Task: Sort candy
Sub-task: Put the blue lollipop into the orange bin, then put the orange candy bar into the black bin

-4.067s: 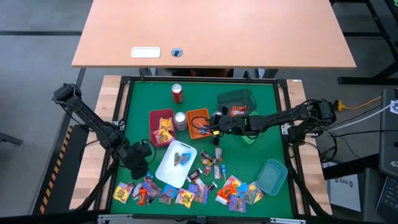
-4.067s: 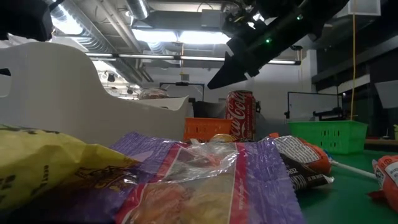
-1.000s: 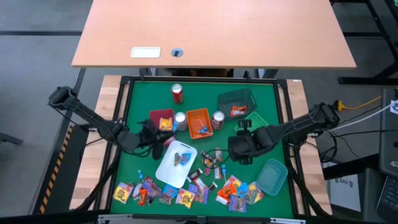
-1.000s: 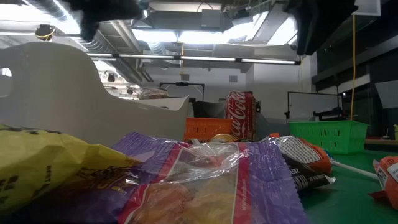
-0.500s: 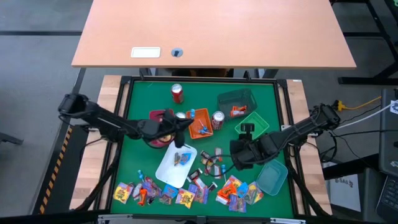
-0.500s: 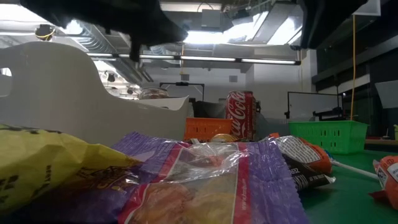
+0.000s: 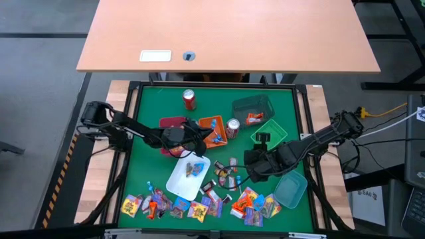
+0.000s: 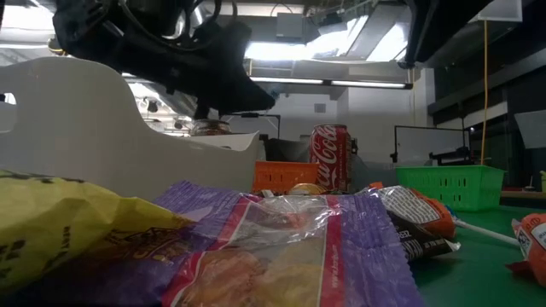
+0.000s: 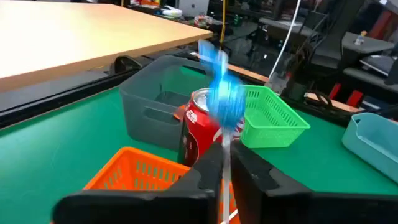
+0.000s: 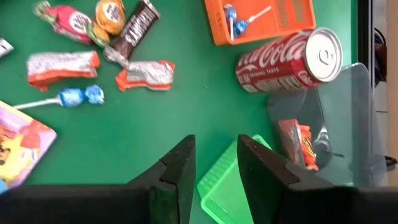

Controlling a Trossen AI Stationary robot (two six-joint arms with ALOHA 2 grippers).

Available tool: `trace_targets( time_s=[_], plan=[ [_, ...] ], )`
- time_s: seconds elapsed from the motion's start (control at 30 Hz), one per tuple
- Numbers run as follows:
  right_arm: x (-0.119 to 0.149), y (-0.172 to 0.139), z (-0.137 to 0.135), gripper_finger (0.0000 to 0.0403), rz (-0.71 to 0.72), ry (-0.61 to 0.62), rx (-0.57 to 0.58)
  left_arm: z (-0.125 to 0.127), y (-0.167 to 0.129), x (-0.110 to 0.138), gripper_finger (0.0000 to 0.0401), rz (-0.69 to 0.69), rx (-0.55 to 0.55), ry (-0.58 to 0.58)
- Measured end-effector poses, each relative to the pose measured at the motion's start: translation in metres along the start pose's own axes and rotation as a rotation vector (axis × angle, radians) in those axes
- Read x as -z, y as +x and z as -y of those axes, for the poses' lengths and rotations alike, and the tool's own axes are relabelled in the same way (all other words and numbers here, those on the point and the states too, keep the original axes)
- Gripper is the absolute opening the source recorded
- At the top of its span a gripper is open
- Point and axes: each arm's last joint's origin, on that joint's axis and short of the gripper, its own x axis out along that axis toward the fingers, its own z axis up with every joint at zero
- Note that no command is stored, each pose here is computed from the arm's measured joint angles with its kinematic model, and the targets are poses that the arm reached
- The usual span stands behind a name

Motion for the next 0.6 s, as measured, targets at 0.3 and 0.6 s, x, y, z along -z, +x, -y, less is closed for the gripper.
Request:
trace_targets(
  time_s=[0.3, 0.6],
  plan=[
    [-0.0013, 0.0, -0.0025, 0.0117, -0.005, 0.01, -0.063, -0.0004, 0.0009, 0.0011, 0.011, -0.003, 0.001, 0.01],
    [-0.0009, -0.0001, -0.0035, 0.0124, -0.029, 0.209, -0.096, -0.0003, 0.0009, 0.0011, 0.0123, -0.003, 0.0, 0.008]
  ],
)
